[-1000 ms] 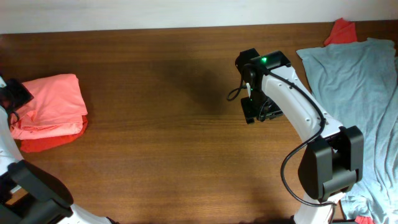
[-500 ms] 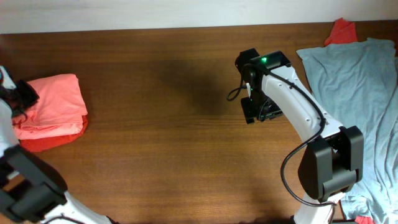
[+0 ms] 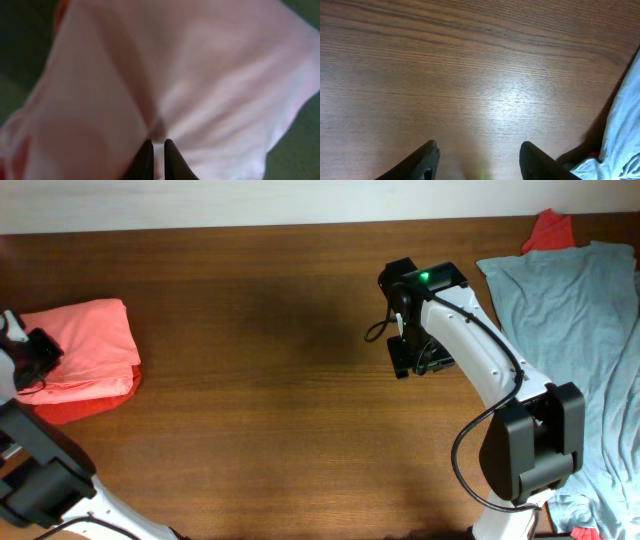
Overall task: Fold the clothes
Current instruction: 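Release the pink shirt and press it flat on the red shirt with the left gripper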
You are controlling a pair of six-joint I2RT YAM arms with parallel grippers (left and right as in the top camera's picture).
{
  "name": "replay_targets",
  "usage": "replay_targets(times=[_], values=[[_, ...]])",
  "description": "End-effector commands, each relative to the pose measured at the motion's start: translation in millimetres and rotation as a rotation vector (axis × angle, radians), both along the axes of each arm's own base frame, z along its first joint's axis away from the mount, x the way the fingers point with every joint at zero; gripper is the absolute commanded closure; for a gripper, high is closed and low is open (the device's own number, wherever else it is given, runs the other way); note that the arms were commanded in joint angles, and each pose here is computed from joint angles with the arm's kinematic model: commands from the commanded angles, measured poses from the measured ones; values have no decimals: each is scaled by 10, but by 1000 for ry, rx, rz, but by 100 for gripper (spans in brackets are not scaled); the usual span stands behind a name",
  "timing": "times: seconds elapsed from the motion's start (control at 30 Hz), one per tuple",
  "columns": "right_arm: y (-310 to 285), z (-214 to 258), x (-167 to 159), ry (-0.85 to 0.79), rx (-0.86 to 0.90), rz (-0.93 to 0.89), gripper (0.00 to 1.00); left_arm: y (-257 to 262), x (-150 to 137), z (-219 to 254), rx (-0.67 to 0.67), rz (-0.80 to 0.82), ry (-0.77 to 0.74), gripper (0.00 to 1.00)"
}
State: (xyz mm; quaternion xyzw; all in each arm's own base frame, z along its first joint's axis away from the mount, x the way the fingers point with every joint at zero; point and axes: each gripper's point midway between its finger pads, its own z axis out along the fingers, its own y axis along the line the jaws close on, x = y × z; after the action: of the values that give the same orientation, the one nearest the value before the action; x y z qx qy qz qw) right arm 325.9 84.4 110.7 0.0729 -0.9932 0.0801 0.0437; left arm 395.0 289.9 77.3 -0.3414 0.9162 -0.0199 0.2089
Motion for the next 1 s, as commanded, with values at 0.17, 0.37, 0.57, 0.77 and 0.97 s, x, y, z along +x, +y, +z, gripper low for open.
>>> replay_targets(times=[0.17, 0.37, 0.57, 0.77, 0.97], values=[[-5, 93, 46, -37, 6, -7, 43, 170, -198, 34, 8, 98, 30, 95], [-5, 87, 49, -36, 5, -8, 43, 278, -289, 39, -8, 126, 17, 83], [6, 82, 79, -48, 9, -7, 43, 393, -441, 38, -57, 179, -3, 76], [8, 81, 85, -51, 10, -7, 43, 492, -552, 35, -69, 223, -4, 65], [10, 81, 88, -52, 11, -7, 43, 476, -557, 28, -73, 221, 1, 56]])
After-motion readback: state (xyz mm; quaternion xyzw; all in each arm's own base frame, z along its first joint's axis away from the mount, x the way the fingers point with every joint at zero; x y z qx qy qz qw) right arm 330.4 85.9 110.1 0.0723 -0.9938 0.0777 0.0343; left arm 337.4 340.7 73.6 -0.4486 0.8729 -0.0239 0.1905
